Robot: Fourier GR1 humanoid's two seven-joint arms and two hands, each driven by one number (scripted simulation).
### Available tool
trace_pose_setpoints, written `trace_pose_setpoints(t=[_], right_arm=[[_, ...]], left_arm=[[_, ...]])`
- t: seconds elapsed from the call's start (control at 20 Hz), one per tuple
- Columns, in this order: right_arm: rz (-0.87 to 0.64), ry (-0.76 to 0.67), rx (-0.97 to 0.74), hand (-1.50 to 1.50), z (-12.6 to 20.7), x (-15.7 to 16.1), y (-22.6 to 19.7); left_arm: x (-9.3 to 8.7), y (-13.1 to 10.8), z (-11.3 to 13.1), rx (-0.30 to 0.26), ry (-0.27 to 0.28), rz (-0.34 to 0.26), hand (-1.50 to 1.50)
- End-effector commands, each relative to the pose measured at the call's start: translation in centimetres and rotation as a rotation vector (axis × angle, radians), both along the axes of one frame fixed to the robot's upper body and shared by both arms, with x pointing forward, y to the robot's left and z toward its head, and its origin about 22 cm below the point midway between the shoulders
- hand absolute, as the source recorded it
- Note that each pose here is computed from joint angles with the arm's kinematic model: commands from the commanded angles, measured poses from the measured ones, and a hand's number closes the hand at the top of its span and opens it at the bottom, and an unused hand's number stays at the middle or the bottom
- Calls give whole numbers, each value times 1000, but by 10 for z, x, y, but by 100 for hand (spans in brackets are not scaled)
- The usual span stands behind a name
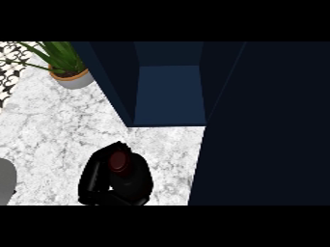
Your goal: Pick up the wine, place it into the cabinet and close the cabinet
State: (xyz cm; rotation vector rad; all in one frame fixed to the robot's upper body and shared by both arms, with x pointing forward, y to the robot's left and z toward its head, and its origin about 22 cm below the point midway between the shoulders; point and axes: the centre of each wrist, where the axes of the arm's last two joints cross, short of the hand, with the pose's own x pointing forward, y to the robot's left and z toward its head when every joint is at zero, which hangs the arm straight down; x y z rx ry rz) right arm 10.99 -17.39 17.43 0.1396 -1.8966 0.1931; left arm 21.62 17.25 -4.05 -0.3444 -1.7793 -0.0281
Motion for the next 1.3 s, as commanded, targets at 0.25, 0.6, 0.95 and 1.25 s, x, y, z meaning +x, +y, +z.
trace_pose_setpoints(t=[0.25,0.6,0.95,1.25], right_arm=[[38,-20,70,-150,33,-43,-20],[30,-31,92,-150,27,-38,-11],[41,-29,65,-150,30,-37,-19],[60,-31,83,-150,28,-44,-19]], left_arm=[[21,-23,26,63,-34,119,150],[59,-17,27,144,-48,138,150],[92,-42,40,180,-37,108,150],[120,-41,42,160,1,112,150]])
